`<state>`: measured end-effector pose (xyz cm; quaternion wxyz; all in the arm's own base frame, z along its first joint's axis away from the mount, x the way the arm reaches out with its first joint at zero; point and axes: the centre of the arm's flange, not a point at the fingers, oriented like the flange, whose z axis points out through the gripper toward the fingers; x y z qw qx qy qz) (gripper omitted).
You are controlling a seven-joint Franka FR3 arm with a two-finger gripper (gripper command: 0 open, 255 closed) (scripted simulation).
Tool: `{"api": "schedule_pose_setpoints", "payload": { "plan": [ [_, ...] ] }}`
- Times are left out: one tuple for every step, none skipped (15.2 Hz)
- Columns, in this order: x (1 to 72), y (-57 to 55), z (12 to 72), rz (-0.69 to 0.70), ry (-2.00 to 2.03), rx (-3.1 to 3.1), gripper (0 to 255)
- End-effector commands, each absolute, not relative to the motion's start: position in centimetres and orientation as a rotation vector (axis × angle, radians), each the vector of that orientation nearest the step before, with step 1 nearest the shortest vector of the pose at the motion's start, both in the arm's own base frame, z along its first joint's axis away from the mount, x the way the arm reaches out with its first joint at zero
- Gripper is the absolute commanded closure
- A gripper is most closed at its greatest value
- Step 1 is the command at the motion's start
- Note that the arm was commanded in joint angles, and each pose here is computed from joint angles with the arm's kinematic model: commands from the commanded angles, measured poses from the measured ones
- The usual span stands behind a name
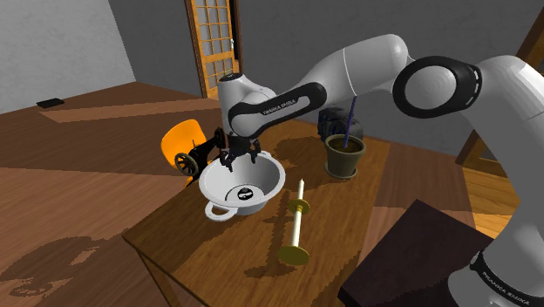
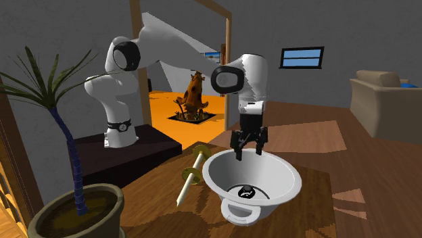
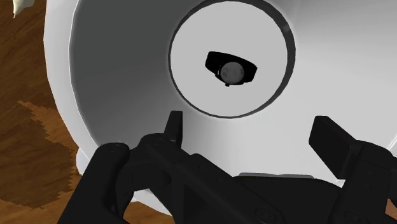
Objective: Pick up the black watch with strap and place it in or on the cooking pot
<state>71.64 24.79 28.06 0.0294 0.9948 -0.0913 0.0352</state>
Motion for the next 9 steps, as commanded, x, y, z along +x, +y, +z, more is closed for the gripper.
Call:
{"api": "schedule_pose_setpoints", "payload": {
  "plan": [
    [71.4, 24.9, 30.4, 0.108, -0.281, 3.068, 0],
    [71.3, 25.0, 31.5, 0.108, -0.281, 3.068, 0],
    [71.3, 25.0, 31.5, 0.108, -0.281, 3.068, 0],
    [71.3, 25.0, 31.5, 0.108, -0.281, 3.068, 0],
    [71.3, 25.0, 31.5, 0.108, -0.281, 3.068, 0],
    [71.3, 25.0, 31.5, 0.108, -0.281, 3.068, 0],
    [71.3, 25.0, 31.5, 0.108, -0.281, 3.068, 0],
    [71.3, 25.0, 31.5, 0.108, -0.281, 3.068, 0],
    [71.3, 25.0, 31.5, 0.108, -0.281, 3.068, 0]
  ]
}}
